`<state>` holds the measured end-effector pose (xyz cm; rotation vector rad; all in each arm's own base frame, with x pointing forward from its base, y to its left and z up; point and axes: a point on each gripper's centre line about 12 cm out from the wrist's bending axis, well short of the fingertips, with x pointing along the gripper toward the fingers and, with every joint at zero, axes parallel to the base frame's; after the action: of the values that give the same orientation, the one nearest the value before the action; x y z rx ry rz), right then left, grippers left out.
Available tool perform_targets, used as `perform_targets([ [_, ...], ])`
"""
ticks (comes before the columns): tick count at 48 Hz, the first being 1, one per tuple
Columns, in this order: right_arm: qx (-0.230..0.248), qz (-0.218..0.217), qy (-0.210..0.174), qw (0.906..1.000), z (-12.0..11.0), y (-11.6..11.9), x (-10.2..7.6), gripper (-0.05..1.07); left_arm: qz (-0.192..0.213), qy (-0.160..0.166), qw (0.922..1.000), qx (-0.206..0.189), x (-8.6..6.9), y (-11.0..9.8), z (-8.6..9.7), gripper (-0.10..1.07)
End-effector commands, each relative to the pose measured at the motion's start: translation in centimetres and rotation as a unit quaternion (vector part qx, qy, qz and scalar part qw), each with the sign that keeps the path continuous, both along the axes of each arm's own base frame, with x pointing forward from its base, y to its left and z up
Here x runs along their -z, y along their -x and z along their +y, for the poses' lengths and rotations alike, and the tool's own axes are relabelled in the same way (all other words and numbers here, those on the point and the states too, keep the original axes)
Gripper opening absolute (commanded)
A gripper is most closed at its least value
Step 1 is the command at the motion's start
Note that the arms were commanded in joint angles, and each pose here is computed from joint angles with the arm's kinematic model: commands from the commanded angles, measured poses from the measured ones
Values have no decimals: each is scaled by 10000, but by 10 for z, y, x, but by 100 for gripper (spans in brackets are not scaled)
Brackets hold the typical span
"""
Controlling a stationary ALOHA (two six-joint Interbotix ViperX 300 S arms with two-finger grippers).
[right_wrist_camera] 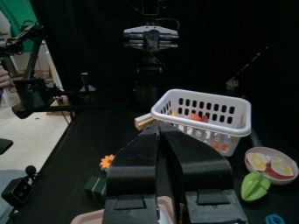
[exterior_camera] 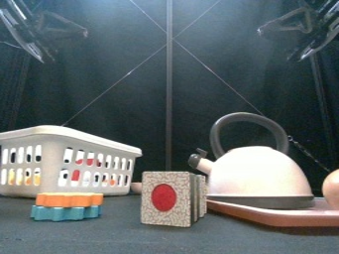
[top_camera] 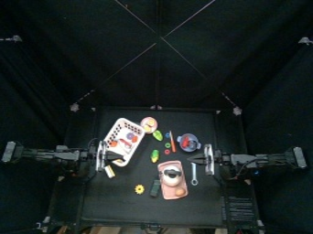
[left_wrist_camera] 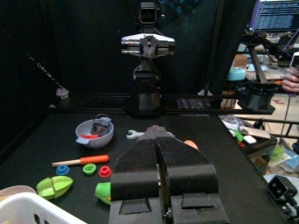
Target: Grab kettle
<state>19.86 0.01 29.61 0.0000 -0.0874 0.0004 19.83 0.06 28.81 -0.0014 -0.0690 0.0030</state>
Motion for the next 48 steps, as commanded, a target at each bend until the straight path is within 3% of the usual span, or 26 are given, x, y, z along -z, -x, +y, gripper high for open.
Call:
perform_targets([
  [1,24,-62,-196,9998,-1,-5,-7,1,-38,15,10000,20,-6,-3,-1,0],
  [8,203,14,-1010,9947,-9,-21,-16,8,46,15,10000,20,-2,-5,-1,1],
  [14,278,559,-1485,9869,-11,-45,-15,9,107,7,9999,19,0,-7,-1,2],
  [18,271,1208,-1706,9775,-9,-60,-11,9,169,7,9999,19,3,-9,-1,2],
  [23,253,1957,-1876,9622,-6,-71,-1,9,222,0,9998,21,5,-10,-1,2],
  [27,256,2507,-2098,9447,-2,-76,12,9,215,15,9998,19,5,-10,-1,2],
  [41,447,3595,-2954,8840,8,-79,37,9,230,15,9997,35,7,-10,-1,2],
  [48,726,3932,-2987,8665,5,-78,36,10,238,15,9997,27,7,-9,-1,2],
])
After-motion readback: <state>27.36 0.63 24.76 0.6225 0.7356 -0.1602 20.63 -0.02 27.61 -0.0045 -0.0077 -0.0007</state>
